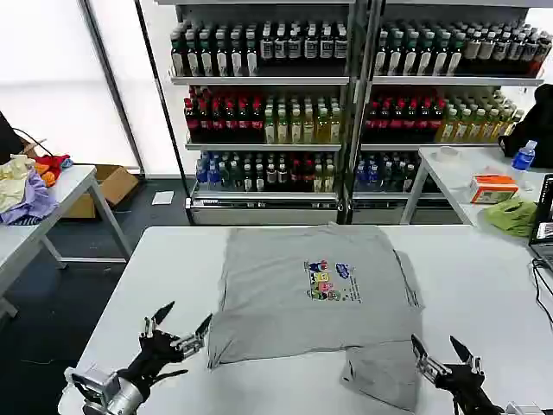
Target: Fold and organize the clothes.
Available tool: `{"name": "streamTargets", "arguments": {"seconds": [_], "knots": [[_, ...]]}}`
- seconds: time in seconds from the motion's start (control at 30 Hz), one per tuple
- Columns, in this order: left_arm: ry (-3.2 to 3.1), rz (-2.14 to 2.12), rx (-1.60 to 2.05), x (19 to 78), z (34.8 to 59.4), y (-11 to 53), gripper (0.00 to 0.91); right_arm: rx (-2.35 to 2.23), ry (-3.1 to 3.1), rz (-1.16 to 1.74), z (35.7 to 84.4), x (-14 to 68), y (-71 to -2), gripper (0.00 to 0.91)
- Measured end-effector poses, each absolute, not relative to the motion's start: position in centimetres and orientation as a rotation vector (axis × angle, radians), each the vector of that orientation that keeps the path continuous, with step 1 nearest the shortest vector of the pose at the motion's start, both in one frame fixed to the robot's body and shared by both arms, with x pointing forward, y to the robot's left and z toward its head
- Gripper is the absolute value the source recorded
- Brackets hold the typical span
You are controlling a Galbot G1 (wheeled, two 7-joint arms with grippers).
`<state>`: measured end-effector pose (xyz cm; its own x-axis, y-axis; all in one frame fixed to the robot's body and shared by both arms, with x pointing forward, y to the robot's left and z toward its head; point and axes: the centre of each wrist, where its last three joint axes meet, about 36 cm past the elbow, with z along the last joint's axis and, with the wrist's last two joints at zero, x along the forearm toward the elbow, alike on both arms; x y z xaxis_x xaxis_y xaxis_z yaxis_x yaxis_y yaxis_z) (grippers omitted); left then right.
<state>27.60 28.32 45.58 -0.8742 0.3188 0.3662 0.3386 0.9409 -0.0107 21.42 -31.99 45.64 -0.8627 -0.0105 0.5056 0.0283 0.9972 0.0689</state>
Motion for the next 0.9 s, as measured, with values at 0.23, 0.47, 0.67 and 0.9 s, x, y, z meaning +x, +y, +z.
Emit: {"name": "streamTargets", "arguments": {"seconds": [0.23,0.47,0.67,0.9], "knots": [[-2.588,-0.092,-0.484,27.6,44.4,27.9,0.907,-0.03,-2.51,-0.084,45.4,20.5,-30.1,0.907],[-2.508,-0.083,-0.472,27.9,42.8,27.2,0.907,-0.032,-2.454,-0.081,44.4,20.3,-28.5,0.907],[-2.474,-0.065,-0.469,28.4,41.7,26.4,0.907,-0.016,-2.426,-0.064,43.6,20.2,-27.5,0.494],[-2.461,-0.033,-0.46,28.9,40.9,25.6,0.464,0.001,-2.407,-0.063,43.1,20.0,-26.5,0.0]]}}
